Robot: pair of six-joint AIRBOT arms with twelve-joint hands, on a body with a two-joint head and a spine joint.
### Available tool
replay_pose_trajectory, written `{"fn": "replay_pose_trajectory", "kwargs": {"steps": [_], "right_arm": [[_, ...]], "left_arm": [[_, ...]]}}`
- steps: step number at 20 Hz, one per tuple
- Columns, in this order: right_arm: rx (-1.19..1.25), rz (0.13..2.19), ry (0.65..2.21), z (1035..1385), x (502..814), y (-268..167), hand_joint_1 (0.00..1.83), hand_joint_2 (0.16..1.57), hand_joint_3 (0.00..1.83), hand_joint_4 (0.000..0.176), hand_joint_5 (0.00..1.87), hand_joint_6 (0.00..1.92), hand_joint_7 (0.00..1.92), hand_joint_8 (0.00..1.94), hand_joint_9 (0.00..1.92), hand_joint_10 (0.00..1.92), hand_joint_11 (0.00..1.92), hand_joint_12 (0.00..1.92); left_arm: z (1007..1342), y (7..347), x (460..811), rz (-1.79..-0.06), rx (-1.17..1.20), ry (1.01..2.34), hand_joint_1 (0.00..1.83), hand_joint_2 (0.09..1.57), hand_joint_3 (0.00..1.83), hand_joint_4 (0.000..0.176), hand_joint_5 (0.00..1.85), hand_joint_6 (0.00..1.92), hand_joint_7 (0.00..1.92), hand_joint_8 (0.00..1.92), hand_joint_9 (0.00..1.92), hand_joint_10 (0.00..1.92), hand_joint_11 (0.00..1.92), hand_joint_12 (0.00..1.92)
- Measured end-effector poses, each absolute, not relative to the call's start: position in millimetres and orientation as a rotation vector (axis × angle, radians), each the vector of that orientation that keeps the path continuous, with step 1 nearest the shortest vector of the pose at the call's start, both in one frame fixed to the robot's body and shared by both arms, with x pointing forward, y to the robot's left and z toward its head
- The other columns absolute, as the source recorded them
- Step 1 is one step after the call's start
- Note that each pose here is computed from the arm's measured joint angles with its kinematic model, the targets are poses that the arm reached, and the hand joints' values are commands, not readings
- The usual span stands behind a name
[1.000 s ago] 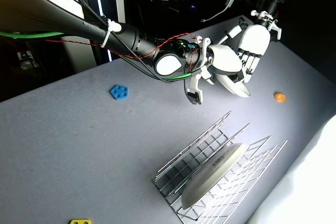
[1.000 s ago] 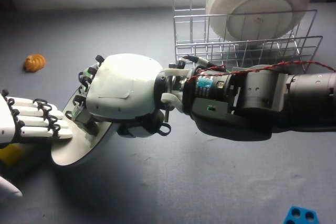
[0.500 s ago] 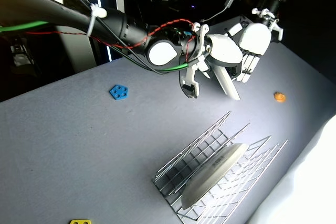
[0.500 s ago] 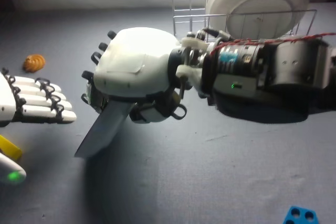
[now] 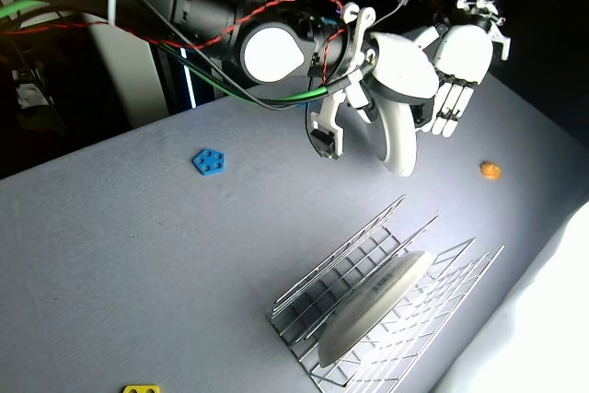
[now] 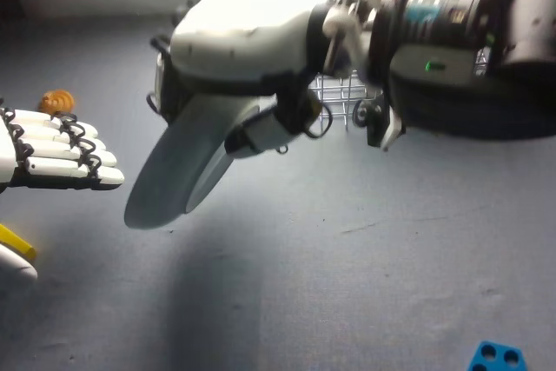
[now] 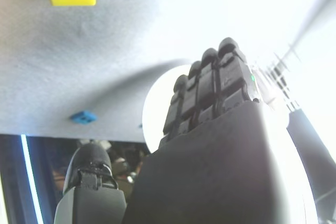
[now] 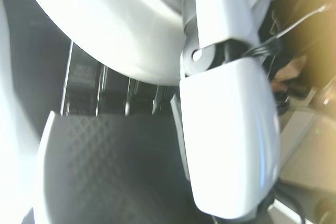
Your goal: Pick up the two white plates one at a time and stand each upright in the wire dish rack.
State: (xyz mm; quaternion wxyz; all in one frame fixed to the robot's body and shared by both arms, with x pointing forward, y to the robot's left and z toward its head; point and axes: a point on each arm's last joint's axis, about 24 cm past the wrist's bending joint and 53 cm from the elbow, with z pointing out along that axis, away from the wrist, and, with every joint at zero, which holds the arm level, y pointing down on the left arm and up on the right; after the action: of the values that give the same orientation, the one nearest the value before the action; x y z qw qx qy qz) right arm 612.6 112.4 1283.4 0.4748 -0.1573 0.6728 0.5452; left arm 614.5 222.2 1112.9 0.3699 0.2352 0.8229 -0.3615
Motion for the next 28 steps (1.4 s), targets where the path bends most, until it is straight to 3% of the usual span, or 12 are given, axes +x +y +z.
{"fn": "replay_pose_trajectory", "kwargs": {"steps": [6,8,13,15,20,24,25,28], "right_arm": [[-0.152,1.434,1.710,1310,633,84,1.39,1.06,0.00,0.000,1.05,0.90,1.16,0.61,0.97,1.05,0.79,1.22],[-0.079,1.464,1.727,1315,638,76,1.39,1.04,0.00,0.000,1.08,0.85,1.23,0.50,1.01,0.98,0.84,1.16],[0.102,1.545,1.750,1332,650,57,1.39,1.06,0.00,0.000,1.04,0.91,1.15,0.64,0.97,1.05,0.78,1.21],[0.154,1.566,1.738,1339,657,49,1.39,1.06,0.00,0.000,1.05,0.91,1.19,0.57,0.99,1.00,0.81,1.18],[0.159,1.458,1.792,1326,669,36,1.38,1.08,0.00,0.000,1.00,1.00,1.10,0.70,0.93,1.10,0.79,1.21],[0.076,1.390,1.781,1324,669,36,1.38,1.07,0.00,0.000,1.00,1.01,1.12,0.63,0.98,1.05,0.83,1.17],[0.060,1.386,1.764,1327,670,36,1.47,1.07,0.00,0.000,1.00,0.97,1.14,0.59,1.01,0.92,0.82,1.42],[0.040,1.383,1.739,1332,670,35,1.49,1.07,0.00,0.000,0.99,0.96,1.12,0.58,1.03,0.88,0.84,1.47]], "left_arm": [[1123,220,618,-0.957,0.561,2.101,0.00,1.08,0.00,0.000,0.00,0.00,0.00,0.00,0.00,0.00,0.00,0.00],[1124,219,618,-0.964,0.556,2.099,0.00,1.08,0.00,0.000,0.00,0.00,0.00,0.00,0.00,0.00,0.00,0.00],[1125,221,619,-0.964,0.543,2.103,0.00,1.08,0.00,0.000,0.00,0.00,0.00,0.00,0.00,0.00,0.00,0.00],[1126,220,617,-0.970,0.543,2.103,0.00,1.08,0.00,0.000,0.00,0.00,0.00,0.00,0.00,0.00,0.00,0.00],[1127,223,618,-0.963,0.537,2.104,0.00,1.08,0.00,0.000,0.00,0.00,0.00,0.00,0.00,0.00,0.00,0.00],[1126,223,618,-0.963,0.538,2.104,0.00,1.08,0.00,0.000,0.00,0.00,0.00,0.00,0.00,0.00,0.00,0.00],[1127,223,618,-0.962,0.538,2.104,0.00,1.08,0.00,0.000,0.00,0.00,0.00,0.00,0.00,0.00,0.00,0.00],[1129,224,616,-0.964,0.539,2.103,0.00,1.08,0.00,0.000,0.00,0.00,0.00,0.00,0.00,0.00,0.00,0.00]]}}
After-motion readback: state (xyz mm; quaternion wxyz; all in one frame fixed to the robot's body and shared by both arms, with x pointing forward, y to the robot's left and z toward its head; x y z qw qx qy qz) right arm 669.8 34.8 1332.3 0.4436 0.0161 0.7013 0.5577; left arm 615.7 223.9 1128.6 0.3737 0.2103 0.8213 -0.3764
